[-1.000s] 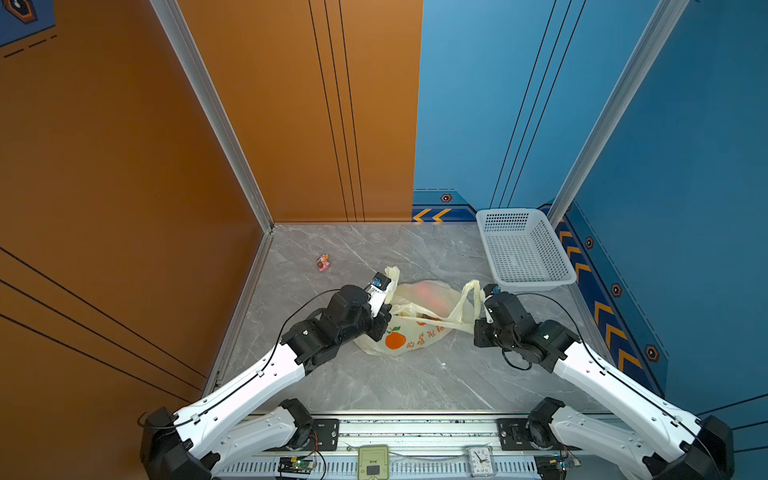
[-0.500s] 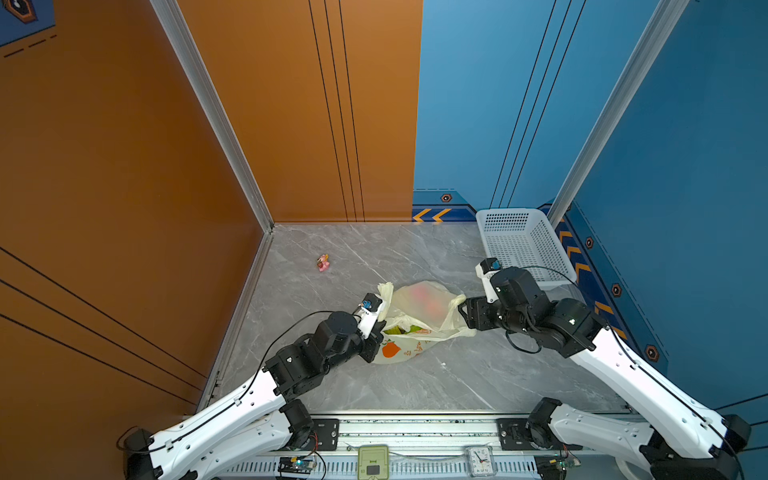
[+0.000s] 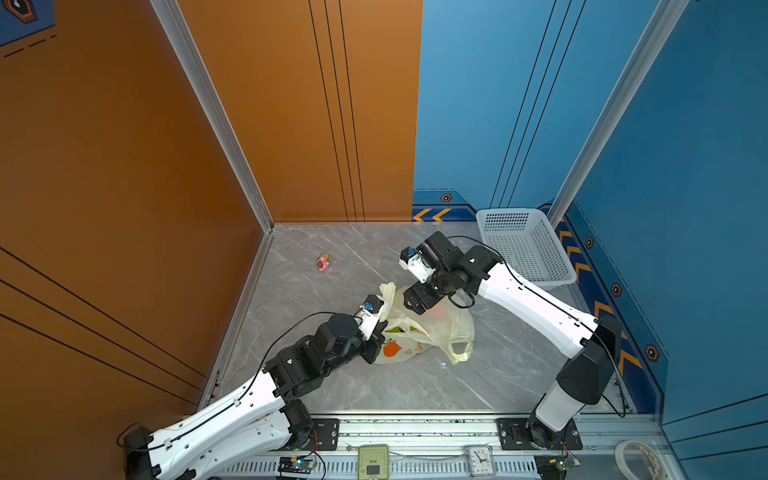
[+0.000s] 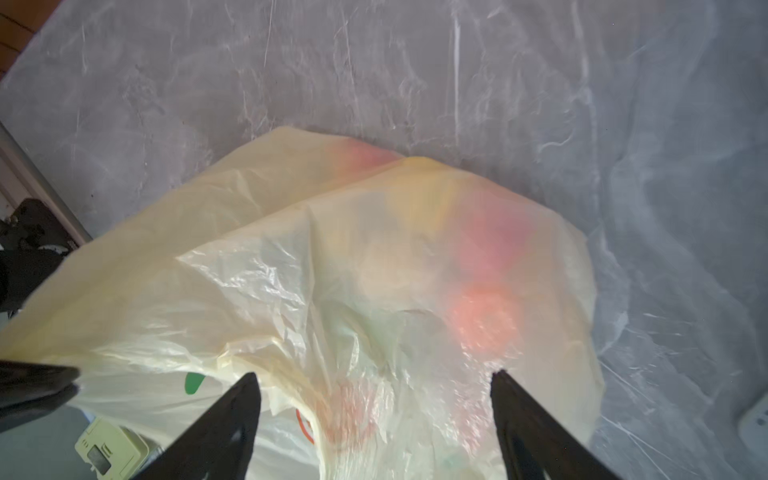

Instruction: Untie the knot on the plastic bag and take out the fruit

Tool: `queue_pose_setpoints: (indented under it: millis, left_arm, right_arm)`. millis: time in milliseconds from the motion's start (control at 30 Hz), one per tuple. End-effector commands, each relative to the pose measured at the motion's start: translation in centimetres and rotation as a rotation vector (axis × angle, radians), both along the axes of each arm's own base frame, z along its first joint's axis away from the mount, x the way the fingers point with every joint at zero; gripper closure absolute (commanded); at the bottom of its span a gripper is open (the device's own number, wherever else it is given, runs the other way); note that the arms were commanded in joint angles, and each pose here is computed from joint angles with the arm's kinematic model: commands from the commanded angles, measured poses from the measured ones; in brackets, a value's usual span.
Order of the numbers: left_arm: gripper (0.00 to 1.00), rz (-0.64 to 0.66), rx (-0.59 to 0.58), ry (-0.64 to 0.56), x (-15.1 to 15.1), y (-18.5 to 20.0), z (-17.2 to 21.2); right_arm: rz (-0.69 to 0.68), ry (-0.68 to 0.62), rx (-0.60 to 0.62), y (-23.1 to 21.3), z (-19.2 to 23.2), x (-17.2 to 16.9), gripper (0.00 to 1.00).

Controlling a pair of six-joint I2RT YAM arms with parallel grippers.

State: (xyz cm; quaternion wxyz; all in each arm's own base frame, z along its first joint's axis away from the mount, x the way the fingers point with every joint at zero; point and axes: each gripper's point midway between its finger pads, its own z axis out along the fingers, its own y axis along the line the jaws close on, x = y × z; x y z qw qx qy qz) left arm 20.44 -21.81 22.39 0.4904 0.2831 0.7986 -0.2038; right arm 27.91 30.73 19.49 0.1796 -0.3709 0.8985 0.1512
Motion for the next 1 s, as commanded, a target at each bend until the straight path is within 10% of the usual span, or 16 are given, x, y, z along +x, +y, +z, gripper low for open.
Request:
queue_pose_setpoints:
  millis: [0, 533, 700, 833, 867, 967]
  left_arm:
    - [1.00, 0.014, -0.015, -0.032, 0.1, 0.1, 0.5]
    - [1.00, 0.023, -0.028, -0.048, 0.2, 0.1, 1.0]
    - [1.00, 0.023, -0.027, -0.049, 0.4, 0.0, 1.1]
    - [1.00, 0.023, -0.024, -0.041, 0.3, 0.0, 0.9]
    - [0.95, 0.026, -0.025, -0.036, 0.3, 0.0, 0.9]
    - [0.28, 0.041, -0.026, -0.032, 0.3, 0.4, 1.0]
  right_arm:
    - [0.098, 0.007, 0.074, 1.3, 0.0, -1.9, 0.12]
    - [0.088, -0.113, -0.034, 2.7, -4.8, -1.2, 0.16]
    - [-0.110, -0.221, -0.030, 1.9, -4.3, 3.1, 0.91]
    - [-0.254, -0.270, 0.100, -0.2, 0.0, 5.5, 1.00]
    - [-0.275, -0.270, 0.126, -0.8, 1.1, 5.8, 1.00]
    - [-0.308, -0.254, 0.169, -2.2, 3.4, 6.2, 1.00]
